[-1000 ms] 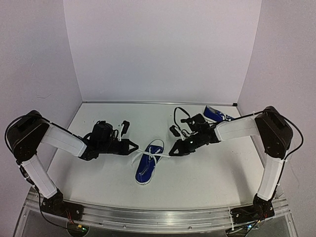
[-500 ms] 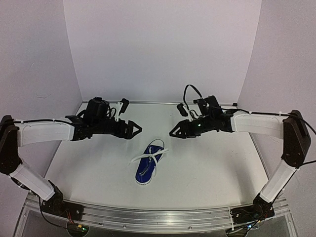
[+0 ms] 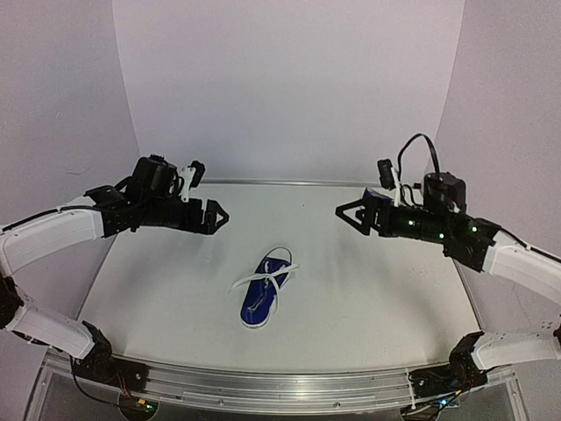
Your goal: Tie the shoes
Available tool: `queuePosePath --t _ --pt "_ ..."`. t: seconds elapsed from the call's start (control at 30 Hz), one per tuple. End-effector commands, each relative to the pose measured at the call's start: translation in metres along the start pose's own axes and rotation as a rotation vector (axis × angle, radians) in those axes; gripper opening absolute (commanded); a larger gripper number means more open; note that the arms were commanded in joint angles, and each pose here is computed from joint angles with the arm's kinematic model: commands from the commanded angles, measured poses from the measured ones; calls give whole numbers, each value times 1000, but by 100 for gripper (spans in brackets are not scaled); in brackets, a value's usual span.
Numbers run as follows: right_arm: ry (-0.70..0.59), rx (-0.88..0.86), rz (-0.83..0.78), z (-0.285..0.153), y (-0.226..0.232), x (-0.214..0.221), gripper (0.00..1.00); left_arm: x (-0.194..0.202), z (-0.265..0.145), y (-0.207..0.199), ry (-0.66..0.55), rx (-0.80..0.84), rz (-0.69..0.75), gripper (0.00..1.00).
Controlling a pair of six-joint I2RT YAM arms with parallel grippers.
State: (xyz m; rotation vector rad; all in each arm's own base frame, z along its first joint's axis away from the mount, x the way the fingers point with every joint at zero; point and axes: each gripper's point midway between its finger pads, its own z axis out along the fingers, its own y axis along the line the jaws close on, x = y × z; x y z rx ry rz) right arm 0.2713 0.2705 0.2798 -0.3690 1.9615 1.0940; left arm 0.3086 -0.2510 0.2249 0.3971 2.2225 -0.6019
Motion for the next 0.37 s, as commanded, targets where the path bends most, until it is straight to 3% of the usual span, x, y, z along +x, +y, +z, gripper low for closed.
queuePosePath --t 0.0,0.2,0.33 --pt "16 -5 154 -6 -19 43 98 51 4 11 92 4 -123 100" --pt "64 39 230 -9 -48 96 98 107 12 20 165 27 -210 100" --pt "78 68 215 -7 -56 102 98 114 14 18 159 47 -218 100"
